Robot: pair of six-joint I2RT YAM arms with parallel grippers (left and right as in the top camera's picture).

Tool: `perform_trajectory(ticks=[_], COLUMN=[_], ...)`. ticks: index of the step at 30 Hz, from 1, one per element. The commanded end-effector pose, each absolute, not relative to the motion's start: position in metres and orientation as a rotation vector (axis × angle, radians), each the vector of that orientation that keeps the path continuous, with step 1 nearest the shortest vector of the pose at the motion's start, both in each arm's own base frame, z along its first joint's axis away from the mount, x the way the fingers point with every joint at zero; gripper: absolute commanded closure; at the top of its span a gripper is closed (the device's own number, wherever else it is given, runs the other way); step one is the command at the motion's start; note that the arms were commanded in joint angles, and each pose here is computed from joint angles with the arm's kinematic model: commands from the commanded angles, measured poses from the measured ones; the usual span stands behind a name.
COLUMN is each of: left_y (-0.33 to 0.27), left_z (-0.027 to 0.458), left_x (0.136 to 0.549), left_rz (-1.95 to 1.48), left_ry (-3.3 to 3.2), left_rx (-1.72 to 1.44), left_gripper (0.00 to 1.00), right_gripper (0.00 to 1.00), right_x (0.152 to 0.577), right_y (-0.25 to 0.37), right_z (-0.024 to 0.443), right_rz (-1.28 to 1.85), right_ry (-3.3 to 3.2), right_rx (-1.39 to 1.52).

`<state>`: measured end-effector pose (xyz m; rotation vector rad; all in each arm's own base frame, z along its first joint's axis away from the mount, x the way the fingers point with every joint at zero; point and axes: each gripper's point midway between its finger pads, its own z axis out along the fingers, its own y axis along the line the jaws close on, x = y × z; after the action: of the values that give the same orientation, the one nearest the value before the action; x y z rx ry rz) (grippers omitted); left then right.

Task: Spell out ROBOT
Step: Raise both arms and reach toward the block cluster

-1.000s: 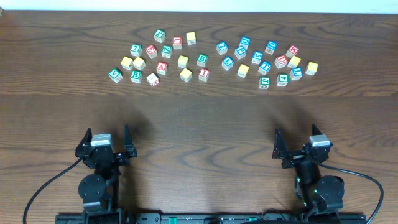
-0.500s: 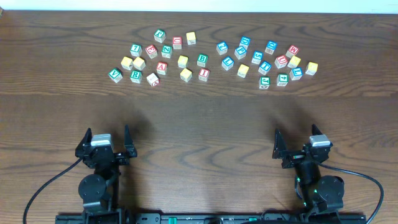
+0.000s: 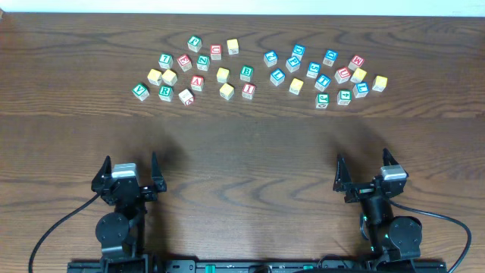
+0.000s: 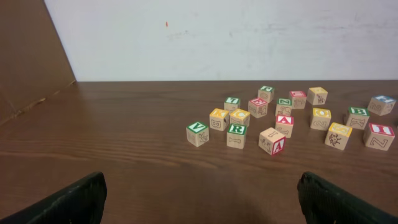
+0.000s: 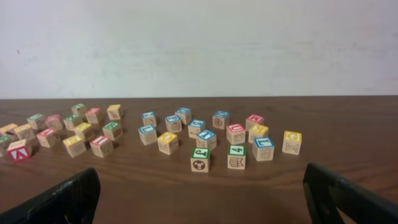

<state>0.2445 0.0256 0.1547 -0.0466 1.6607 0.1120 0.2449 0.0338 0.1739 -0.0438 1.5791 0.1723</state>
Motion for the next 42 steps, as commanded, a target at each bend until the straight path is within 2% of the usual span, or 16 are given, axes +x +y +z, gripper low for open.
perform_trajectory(ticks=[1,10,23,34,42], left_y=[0.028,0.028,0.03,0.033,0.032], left_z=[0.15,0.156,0.164,0.193,0.231], left_x=[0.244,0.245,0.254,0.285,0.323], left_rz=[0.138,0.129,0.108,0.108,0.074], left_ry=[1.672,1.65,1.719,1.742,1.824], left_rx=[-0.035,-0.047,-0.08,-0.081,-0.061], left_gripper=[0.03,0.03,0.03,0.03,0.03], right_gripper=[0.01,0.01,0.01,0.01,0.01], right_x=[0.245,0.245,0.246,0.246,0.245], right_y=[0.031,-0.008,-0.004,-0.002,-0.001], right_z=[0.168,0.165,0.186,0.189,0.214], right_rz=[0.151,-0.044,-0.023,-0.011,-0.002], right_ry=[1.6,1.607,1.524,1.514,1.487], right_rx=[-0.039,0.122,0.104,0.092,0.09])
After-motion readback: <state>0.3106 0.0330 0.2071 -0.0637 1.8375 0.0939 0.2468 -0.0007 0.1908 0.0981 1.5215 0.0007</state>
